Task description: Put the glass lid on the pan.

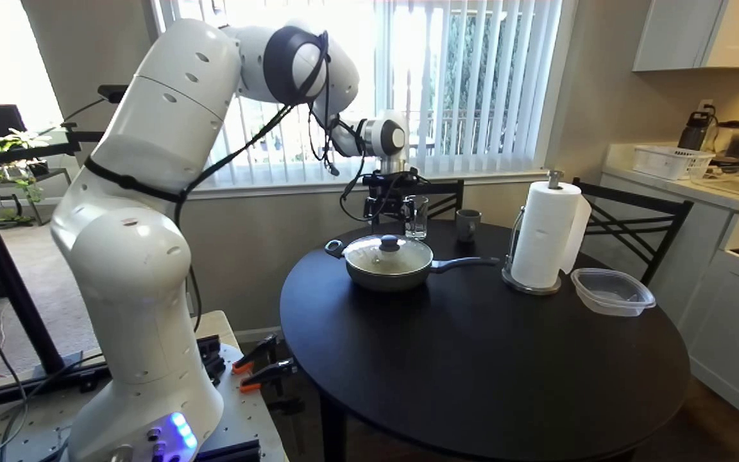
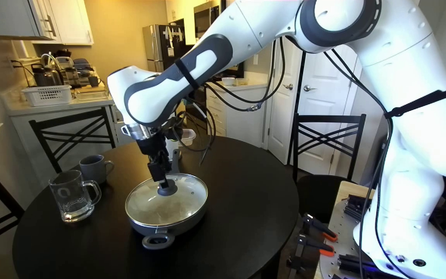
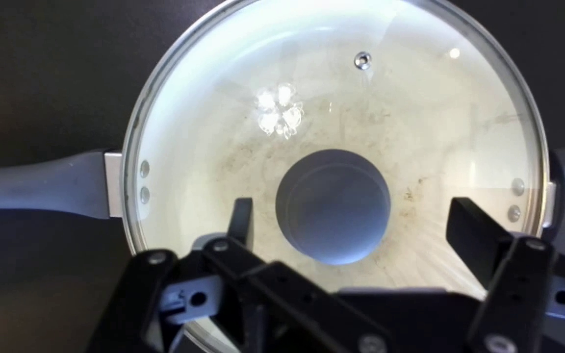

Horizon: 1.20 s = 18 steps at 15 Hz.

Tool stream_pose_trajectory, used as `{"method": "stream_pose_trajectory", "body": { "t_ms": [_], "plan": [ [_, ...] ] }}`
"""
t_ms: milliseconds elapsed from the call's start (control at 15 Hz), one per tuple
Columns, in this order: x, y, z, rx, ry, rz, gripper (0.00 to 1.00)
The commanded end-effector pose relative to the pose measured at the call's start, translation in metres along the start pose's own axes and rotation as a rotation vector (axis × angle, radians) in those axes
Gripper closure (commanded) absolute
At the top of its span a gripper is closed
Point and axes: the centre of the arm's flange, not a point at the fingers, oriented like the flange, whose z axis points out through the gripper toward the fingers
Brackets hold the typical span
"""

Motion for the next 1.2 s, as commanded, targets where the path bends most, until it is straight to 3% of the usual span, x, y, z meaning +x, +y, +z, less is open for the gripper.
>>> {"method": "stream_pose_trajectory", "body": {
  "t_ms": [0, 333, 400, 1133],
  "plan": [
    [-0.023, -0.013, -0.033, -0.001, 0.002, 0.049, 0.0],
    [-0.03, -0.017, -0.052, -0.009, 0.021, 0.087, 0.0],
    [-0.013, -0.009, -0.048, -0.023, 0.027, 0.059, 0.0],
    [-0.016, -0.011, -0.049, -0.022, 0.024, 0.064, 0.0]
  ]
}}
